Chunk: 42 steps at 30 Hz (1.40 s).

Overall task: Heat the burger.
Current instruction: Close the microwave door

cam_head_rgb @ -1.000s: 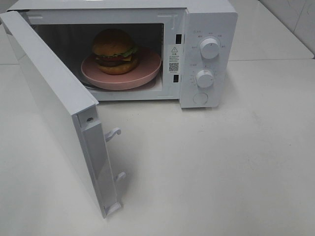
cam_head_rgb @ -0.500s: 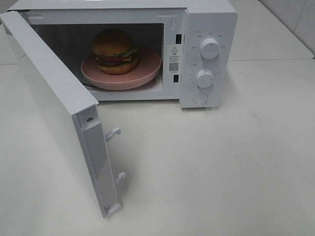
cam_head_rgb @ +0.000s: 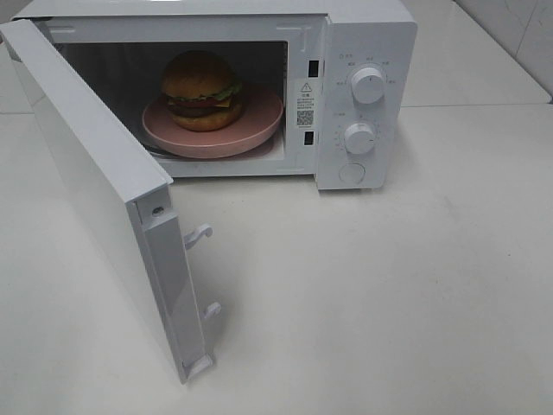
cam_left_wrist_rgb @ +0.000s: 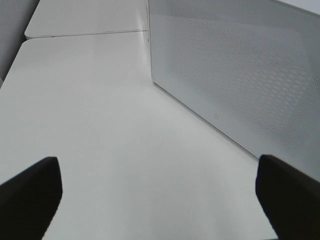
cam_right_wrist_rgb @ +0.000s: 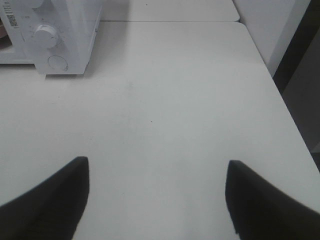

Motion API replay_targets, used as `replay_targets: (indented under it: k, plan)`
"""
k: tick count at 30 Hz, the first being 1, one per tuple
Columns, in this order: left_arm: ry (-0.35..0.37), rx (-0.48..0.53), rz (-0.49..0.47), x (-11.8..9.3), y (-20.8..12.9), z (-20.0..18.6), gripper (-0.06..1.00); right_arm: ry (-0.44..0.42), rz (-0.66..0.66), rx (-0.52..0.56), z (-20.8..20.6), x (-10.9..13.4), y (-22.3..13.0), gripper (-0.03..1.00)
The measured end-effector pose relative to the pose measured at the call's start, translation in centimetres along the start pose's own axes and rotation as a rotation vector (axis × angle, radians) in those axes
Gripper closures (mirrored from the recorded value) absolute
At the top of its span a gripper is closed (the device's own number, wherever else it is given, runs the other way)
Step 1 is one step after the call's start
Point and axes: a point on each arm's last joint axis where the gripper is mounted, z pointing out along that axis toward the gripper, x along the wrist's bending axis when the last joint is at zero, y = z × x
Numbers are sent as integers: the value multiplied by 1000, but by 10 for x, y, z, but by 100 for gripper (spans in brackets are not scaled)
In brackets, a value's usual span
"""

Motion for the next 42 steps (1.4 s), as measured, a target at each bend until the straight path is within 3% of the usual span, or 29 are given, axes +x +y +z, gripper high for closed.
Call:
replay_targets:
  k: [42]
  plan:
    - [0, 0, 0, 0, 0, 0, -3, -9, 2, -1, 0, 0, 0, 24]
